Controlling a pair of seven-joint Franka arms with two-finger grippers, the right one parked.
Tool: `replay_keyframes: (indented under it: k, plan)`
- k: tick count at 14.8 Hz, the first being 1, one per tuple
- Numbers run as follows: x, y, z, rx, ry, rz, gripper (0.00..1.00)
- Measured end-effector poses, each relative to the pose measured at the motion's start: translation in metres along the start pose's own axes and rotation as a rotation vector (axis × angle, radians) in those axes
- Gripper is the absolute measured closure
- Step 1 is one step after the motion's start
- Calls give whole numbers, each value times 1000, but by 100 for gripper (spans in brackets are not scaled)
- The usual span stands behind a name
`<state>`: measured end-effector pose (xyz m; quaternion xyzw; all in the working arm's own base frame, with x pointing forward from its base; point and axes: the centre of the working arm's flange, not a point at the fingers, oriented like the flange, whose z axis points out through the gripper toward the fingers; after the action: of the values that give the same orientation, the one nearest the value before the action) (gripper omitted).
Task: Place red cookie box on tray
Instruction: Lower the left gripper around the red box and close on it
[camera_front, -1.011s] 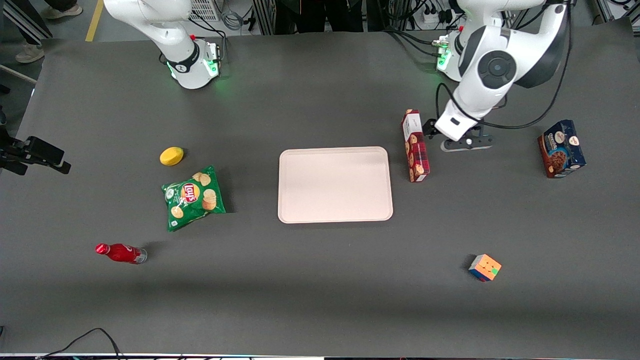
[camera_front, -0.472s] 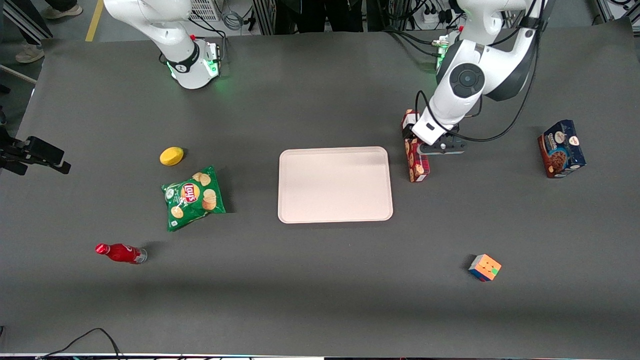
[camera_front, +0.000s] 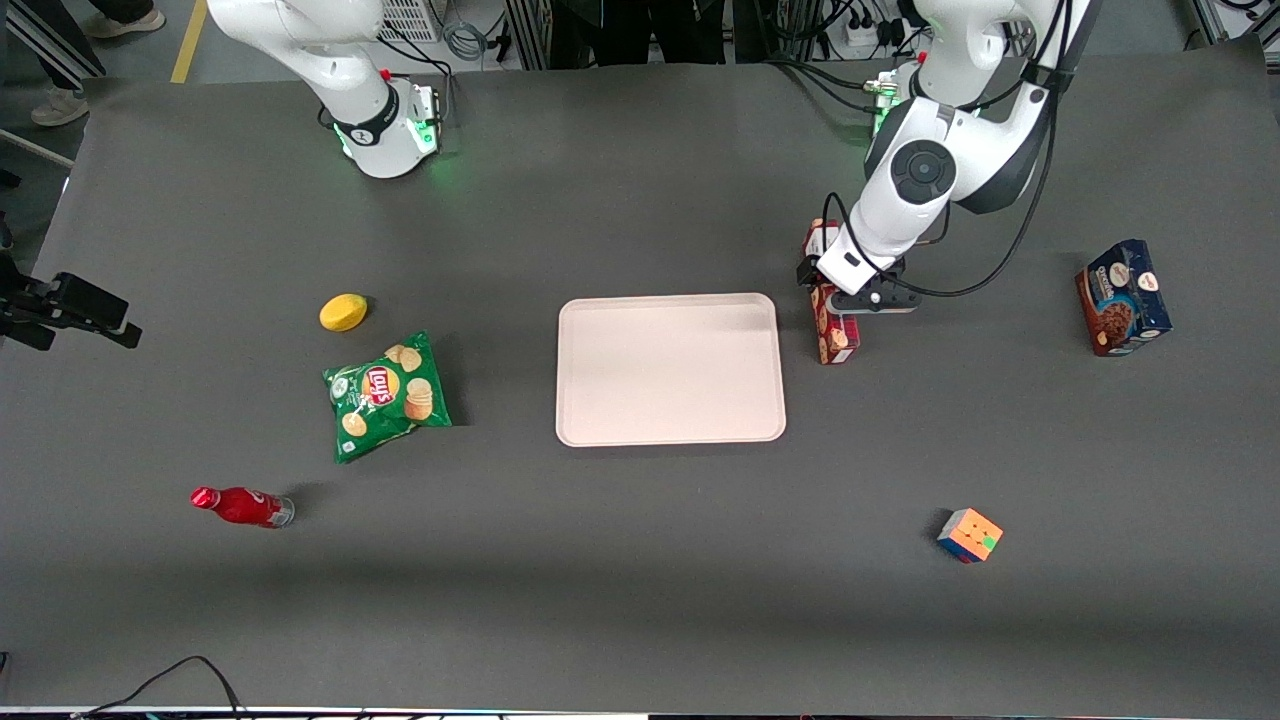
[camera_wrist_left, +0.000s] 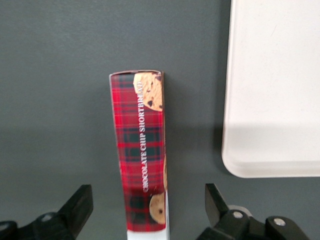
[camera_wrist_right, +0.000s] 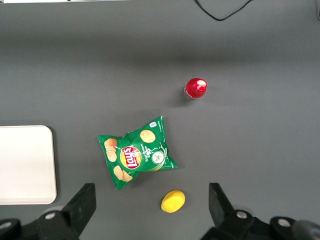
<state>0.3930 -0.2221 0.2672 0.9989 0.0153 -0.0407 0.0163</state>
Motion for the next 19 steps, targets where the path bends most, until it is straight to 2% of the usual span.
replay_keyframes:
  k: [5,12,14,17,19]
  plan:
    - [-10,1,33,-27,-2,-3,0]
    - [-16,1,49,-39,-9,-3,1]
    - [-16,1,51,-46,-1,-4,4]
    - [-17,1,57,-52,-2,-1,8]
    - [-18,1,60,-47,-3,10,29]
